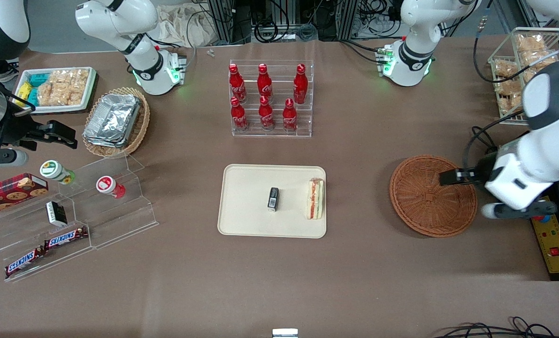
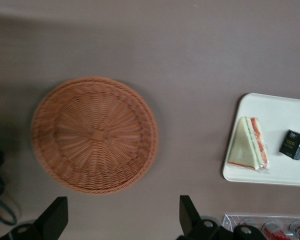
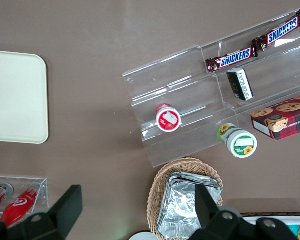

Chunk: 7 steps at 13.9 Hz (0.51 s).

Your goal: Place sandwich from basket to tray

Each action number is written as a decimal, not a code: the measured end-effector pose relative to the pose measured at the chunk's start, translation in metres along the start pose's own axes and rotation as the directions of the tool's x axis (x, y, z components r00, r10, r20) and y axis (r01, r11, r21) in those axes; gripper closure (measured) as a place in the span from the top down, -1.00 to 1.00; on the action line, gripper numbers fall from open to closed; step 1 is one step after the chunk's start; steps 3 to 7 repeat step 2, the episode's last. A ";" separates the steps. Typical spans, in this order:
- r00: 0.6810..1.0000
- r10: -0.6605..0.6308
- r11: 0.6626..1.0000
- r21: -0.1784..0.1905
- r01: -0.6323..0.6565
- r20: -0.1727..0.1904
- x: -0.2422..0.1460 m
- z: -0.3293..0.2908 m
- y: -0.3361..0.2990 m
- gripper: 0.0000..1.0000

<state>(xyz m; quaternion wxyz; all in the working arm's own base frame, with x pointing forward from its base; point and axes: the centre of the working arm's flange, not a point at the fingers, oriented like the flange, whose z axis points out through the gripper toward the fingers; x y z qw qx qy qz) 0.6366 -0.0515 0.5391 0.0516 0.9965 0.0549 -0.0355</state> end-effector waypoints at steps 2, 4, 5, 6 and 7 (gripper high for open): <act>0.999 -0.039 0.999 0.005 0.039 0.006 -0.001 -0.008 -0.024 1.00; 0.999 -0.039 0.999 0.005 0.039 0.006 -0.001 -0.008 -0.024 1.00; 0.999 -0.039 0.999 0.005 0.039 0.006 -0.001 -0.008 -0.024 1.00; 0.999 -0.039 0.999 0.005 0.039 0.006 -0.001 -0.008 -0.024 1.00; 0.999 -0.039 0.999 0.005 0.039 0.006 -0.001 -0.008 -0.024 1.00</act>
